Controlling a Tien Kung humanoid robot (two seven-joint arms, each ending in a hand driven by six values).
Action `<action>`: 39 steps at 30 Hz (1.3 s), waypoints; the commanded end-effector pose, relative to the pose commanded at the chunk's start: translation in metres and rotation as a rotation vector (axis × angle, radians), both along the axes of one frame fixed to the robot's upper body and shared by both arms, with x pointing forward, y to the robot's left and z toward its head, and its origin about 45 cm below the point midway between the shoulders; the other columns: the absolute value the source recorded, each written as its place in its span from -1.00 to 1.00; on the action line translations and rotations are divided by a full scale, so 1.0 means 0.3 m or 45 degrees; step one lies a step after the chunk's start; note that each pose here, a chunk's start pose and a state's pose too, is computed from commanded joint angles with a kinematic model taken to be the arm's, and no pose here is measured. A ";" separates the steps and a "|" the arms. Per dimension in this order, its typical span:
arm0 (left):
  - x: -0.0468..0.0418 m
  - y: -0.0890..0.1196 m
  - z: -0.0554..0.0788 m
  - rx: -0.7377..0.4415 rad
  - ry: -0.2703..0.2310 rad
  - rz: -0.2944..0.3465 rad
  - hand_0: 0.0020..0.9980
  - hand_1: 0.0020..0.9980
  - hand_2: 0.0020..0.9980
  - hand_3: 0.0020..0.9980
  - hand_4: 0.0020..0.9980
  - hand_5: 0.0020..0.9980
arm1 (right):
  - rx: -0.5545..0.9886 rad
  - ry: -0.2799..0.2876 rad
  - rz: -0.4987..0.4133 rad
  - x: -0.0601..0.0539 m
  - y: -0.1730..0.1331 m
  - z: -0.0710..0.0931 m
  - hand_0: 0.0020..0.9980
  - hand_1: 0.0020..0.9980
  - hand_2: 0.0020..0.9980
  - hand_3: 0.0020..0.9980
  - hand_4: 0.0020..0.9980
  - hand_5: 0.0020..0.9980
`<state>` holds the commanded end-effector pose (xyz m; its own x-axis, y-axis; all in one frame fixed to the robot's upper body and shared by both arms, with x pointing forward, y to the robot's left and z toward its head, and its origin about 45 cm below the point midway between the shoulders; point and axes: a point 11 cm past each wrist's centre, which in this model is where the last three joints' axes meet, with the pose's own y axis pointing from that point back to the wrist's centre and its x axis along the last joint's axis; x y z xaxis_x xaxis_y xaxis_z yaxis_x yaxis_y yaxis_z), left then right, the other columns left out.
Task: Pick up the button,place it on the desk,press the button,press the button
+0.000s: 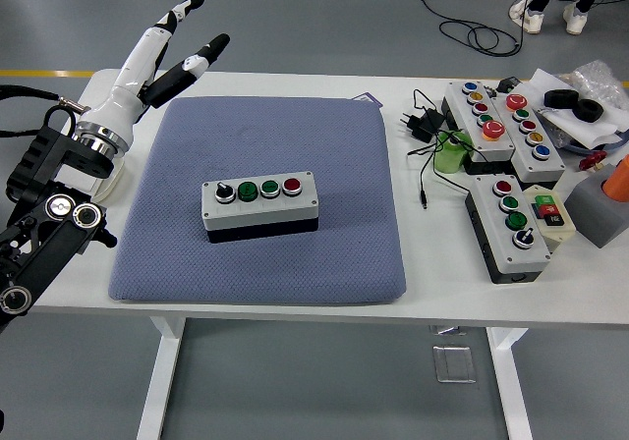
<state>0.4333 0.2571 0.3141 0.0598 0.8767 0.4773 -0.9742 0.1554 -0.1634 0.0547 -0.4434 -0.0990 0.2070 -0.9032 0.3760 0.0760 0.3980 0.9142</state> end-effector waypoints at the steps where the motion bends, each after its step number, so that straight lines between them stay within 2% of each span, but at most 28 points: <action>1: 0.002 0.013 -0.017 -0.051 0.034 0.009 1.00 0.99 1.00 1.00 0.57 1.00 | 0.000 0.001 -0.001 -0.002 0.000 0.000 0.34 0.30 0.42 0.20 -0.21 -0.51; 2: 0.004 0.037 -0.047 -0.092 0.079 0.033 1.00 0.99 1.00 1.00 0.57 1.00 | 0.000 0.002 -0.003 -0.006 0.000 -0.001 0.34 0.30 0.42 0.20 -0.21 -0.51; 4: 0.005 0.051 -0.069 -0.191 0.129 0.041 1.00 0.99 1.00 1.00 0.57 1.00 | 0.000 0.003 -0.004 -0.008 0.000 -0.001 0.34 0.30 0.42 0.20 -0.21 -0.51; 5: 0.005 0.071 -0.088 -0.240 0.154 0.059 0.92 0.94 1.00 1.00 0.52 1.00 | 0.000 0.004 -0.004 -0.009 -0.001 -0.001 0.34 0.30 0.42 0.20 -0.21 -0.51; 7: 0.001 0.109 -0.129 -0.352 0.202 0.087 0.92 0.94 1.00 1.00 0.52 1.00 | 0.000 0.007 -0.007 -0.016 -0.001 -0.002 0.34 0.30 0.42 0.20 -0.21 -0.51; 10: -0.004 0.146 -0.166 -0.509 0.243 0.113 0.92 0.94 1.00 1.00 0.52 1.00 | 0.000 0.010 -0.008 -0.022 -0.001 -0.003 0.34 0.30 0.42 0.20 -0.21 -0.51; 11: -0.006 0.152 -0.175 -0.558 0.258 0.108 0.73 0.80 0.90 0.84 0.51 1.00 | 0.000 0.011 -0.008 -0.023 -0.001 -0.003 0.33 0.30 0.42 0.20 -0.21 -0.51; 13: -0.011 0.159 -0.186 -0.656 0.284 0.101 0.73 0.80 0.90 0.84 0.51 1.00 | 0.000 0.012 -0.007 -0.023 -0.001 -0.003 0.33 0.30 0.42 0.20 -0.21 -0.51; 15: -0.021 0.172 -0.188 -0.727 0.280 0.102 0.73 0.80 0.90 0.84 0.51 1.00 | 0.000 0.012 -0.009 -0.025 -0.002 -0.003 0.33 0.30 0.42 0.20 -0.21 -0.51; 25: -0.042 0.198 -0.205 -0.780 0.309 0.066 0.70 0.77 0.88 0.82 0.47 1.00 | -0.002 0.013 -0.009 -0.030 -0.005 -0.003 0.33 0.30 0.42 0.20 -0.21 -0.51; 30: -0.047 0.211 -0.193 -0.784 0.278 0.077 0.71 0.78 0.89 0.83 0.45 1.00 | -0.002 0.011 -0.006 -0.027 -0.005 -0.002 0.33 0.30 0.42 0.20 -0.21 -0.51; 39: -0.046 0.229 -0.190 -0.773 0.275 0.094 0.71 0.79 0.89 0.84 0.43 1.00 | -0.001 0.000 -0.003 -0.008 -0.002 -0.001 0.33 0.30 0.42 0.20 -0.21 -0.51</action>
<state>0.4194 0.3258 0.2571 0.0283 0.9923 -0.1203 -0.9996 0.0285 -0.0004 0.0522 -0.4441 -0.0992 0.2053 -0.9032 0.3769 0.0771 0.3989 0.9138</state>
